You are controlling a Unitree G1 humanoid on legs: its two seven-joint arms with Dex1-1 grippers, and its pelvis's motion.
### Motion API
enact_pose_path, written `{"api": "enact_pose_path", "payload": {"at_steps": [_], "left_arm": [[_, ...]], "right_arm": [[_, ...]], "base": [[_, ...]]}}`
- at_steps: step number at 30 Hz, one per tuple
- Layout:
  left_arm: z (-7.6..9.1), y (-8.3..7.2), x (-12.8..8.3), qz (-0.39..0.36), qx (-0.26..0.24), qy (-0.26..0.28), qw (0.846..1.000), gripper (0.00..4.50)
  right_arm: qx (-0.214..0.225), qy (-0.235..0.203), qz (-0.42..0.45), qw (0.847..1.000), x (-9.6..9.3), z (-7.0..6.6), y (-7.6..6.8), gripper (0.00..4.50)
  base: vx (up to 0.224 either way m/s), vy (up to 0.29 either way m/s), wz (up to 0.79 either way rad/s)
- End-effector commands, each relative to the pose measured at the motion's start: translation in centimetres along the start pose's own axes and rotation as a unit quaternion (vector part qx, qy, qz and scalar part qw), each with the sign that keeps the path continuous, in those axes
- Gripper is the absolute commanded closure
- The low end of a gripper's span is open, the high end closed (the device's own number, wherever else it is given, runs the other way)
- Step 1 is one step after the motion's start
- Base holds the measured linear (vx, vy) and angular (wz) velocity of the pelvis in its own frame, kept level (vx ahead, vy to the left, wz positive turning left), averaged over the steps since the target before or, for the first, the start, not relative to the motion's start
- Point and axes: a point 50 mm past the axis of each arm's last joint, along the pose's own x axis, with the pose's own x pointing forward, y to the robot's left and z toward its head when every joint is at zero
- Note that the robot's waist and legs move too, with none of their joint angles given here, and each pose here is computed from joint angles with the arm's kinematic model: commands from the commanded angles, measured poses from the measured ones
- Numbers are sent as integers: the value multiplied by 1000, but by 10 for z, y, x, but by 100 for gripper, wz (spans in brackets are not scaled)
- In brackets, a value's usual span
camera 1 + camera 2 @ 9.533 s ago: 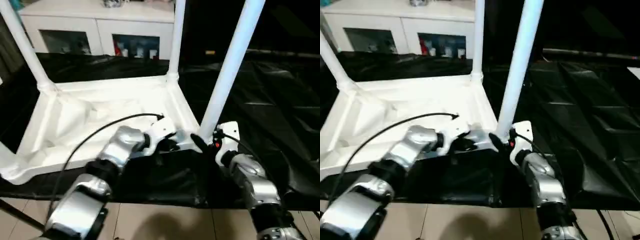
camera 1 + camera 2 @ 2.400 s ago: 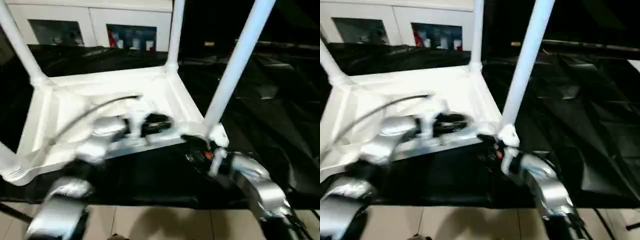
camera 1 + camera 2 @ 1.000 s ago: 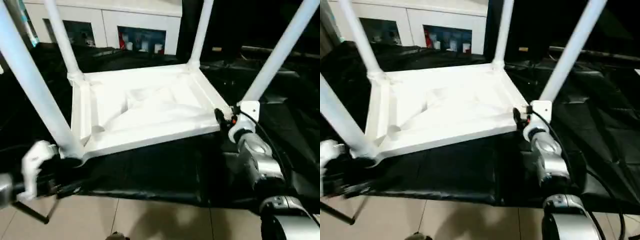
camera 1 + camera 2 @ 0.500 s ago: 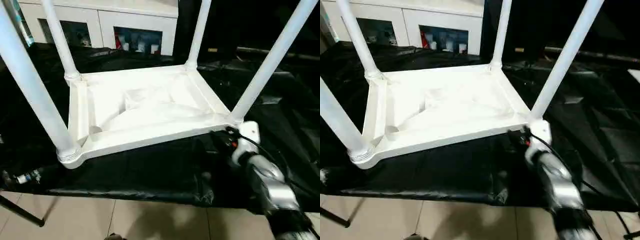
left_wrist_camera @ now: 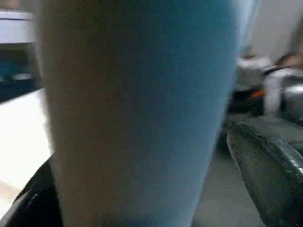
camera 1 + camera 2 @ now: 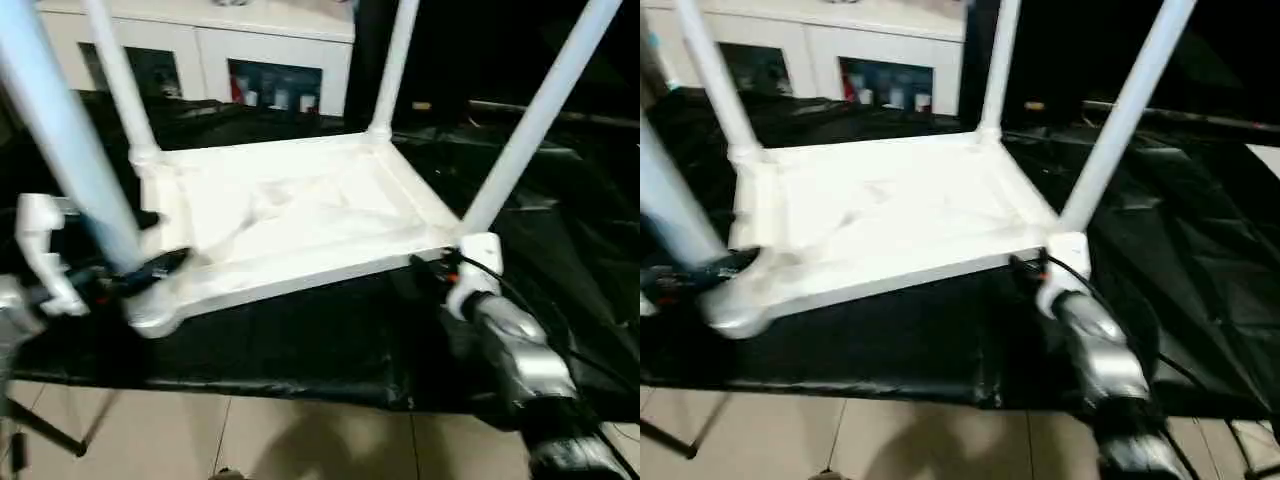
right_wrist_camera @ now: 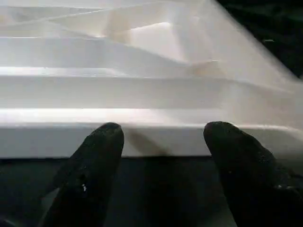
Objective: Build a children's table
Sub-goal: Rotate table base
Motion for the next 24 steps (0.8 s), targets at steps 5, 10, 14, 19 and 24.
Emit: {"api": "enact_pose_path", "payload": {"at_steps": [5,10,14,19,24], "left_arm": [[14,-27,42,-136,-47,-37,989,4],[10,-58,80,-270,-95,12,958,4],[-2,-80,98,-347,-107,79,928,4],[-7,-88,100,-373,-103,121,914,4],[-27,-88,126,-352,-55,165,920,4]], "right_arm": [[-16,6,9,1000,6,3,0,136],[-20,3,33,999,14,6,9,136],[-24,-5,59,998,20,9,22,136],[-30,-10,73,997,22,11,27,136],[-37,-13,90,995,26,14,30,136]], "base": [[0,0,0],[0,0,0],[0,0,0],[0,0,0],[0,0,0]]}}
